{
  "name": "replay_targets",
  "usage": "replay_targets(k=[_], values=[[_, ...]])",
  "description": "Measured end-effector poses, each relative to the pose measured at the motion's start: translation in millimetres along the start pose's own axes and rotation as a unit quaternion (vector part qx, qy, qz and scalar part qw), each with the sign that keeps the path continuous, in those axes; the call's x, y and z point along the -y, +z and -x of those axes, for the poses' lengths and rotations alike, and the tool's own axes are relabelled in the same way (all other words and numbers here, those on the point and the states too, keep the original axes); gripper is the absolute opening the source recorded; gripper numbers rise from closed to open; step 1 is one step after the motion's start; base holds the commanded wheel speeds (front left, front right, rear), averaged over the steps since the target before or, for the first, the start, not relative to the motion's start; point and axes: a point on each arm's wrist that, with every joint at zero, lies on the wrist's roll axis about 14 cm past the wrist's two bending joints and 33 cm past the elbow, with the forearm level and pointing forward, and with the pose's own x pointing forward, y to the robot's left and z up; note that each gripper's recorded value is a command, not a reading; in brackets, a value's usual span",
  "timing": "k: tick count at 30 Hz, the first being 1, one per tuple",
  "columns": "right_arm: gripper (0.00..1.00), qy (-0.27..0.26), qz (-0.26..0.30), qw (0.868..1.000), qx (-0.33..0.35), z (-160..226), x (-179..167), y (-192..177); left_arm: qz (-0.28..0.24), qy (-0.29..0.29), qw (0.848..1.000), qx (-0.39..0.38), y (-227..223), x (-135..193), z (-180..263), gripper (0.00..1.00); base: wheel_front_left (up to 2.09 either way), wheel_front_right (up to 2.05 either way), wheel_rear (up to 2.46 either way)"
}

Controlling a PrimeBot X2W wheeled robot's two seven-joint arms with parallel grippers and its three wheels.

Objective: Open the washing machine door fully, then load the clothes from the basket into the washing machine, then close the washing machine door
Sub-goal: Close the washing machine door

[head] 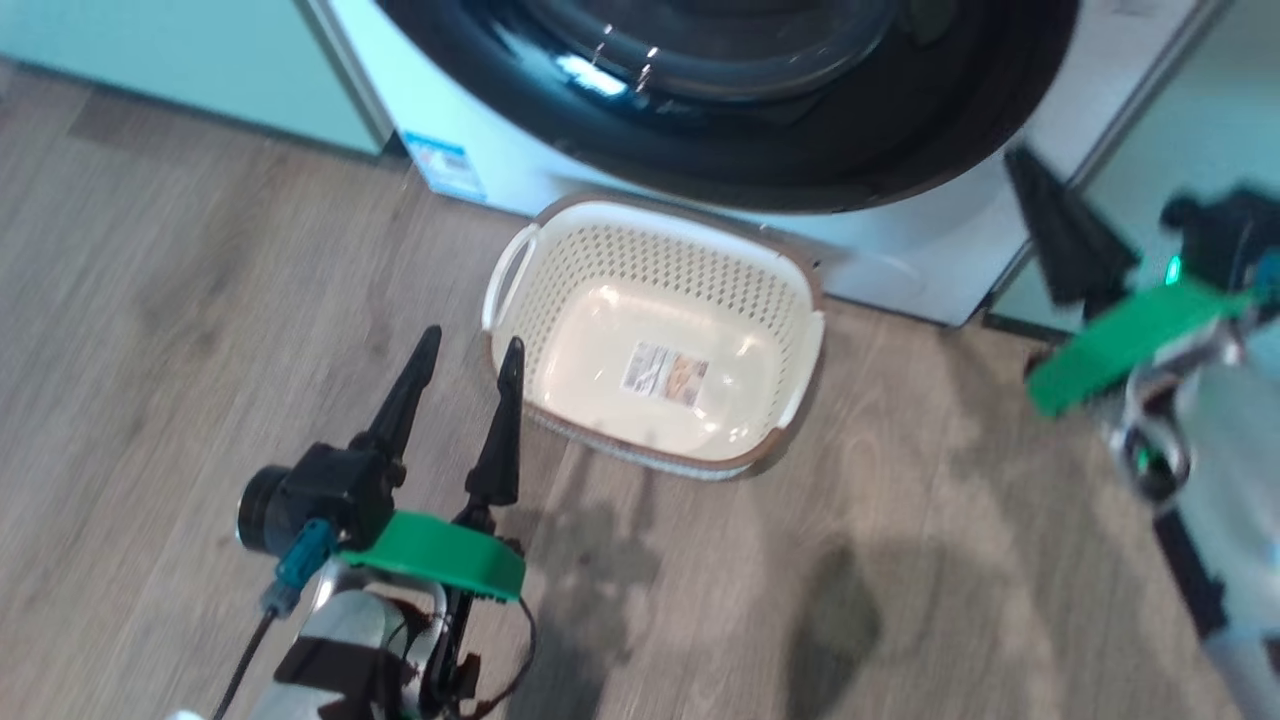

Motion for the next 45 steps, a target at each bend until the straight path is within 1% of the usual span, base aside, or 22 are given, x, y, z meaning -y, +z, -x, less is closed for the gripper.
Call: replay_targets(k=[3, 7, 8, 9, 10, 11, 17, 25, 30, 36, 45], values=[[0.00, -0.018, -0.011, 1.000, -0.001, 26.6, 1.5, -3.0, 0.002, -0.009, 1.000, 0.003, 3.1, 4.7, 4.4, 1.00, 0.00, 0.00, 0.00], [0.00, -0.043, -0.014, 0.999, 0.014, 57.5, 4.9, 5.3, 0.004, -0.025, 1.000, -0.005, 1.0, 12.2, 11.4, 1.00, 0.00, 0.00, 0.00], [0.03, -0.049, -0.013, 0.999, 0.019, 65.1, 5.4, 8.3, 0.004, -0.029, 1.000, -0.005, 1.4, 14.5, 12.3, 1.00, 0.00, 0.00, 0.00], [0.26, -0.056, -0.012, 0.998, 0.020, 73.3, 5.9, 9.5, 0.004, -0.034, 0.999, -0.006, 2.1, 16.8, 13.0, 1.00, 0.00, 0.00, 0.00], [0.78, -0.064, -0.013, 0.998, 0.022, 81.9, 6.8, 10.3, 0.005, -0.038, 0.999, -0.005, 3.5, 19.4, 13.6, 1.00, 0.00, 0.00, 0.00], [1.00, -0.081, -0.013, 0.996, 0.025, 98.8, 9.0, 11.0, 0.006, -0.048, 0.999, -0.005, 5.5, 24.4, 15.0, 1.00, 0.00, 0.00, 0.00], [1.00, -0.135, -0.027, 0.990, 0.023, 145.5, 13.6, 5.7, 0.009, -0.063, 0.998, -0.009, 9.0, 34.6, 20.3, 1.00, 0.00, 0.00, 0.00], [1.00, -0.197, -0.010, 0.980, 0.028, 197.9, 26.8, 10.1, 0.005, -0.083, 0.996, -0.012, 11.9, 44.2, 26.7, 1.00, 0.00, 0.00, 0.00], [1.00, -0.227, -0.004, 0.973, 0.032, 226.4, 27.9, 14.5, 0.009, -0.093, 0.996, -0.014, 13.3, 50.3, 29.8, 1.00, 0.00, 0.00, 0.00], [1.00, -0.252, -0.004, 0.967, 0.033, 248.4, 28.6, 18.4, 0.010, -0.105, 0.994, -0.012, 16.4, 58.8, 29.8, 1.00, 0.00, 0.00, 0.00], [1.00, -0.259, -0.009, 0.965, 0.037, 252.7, 25.9, 25.5, 0.012, -0.106, 0.994, -0.009, 19.4, 61.0, 29.2, 1.00, 0.00, 0.00, 0.00]])
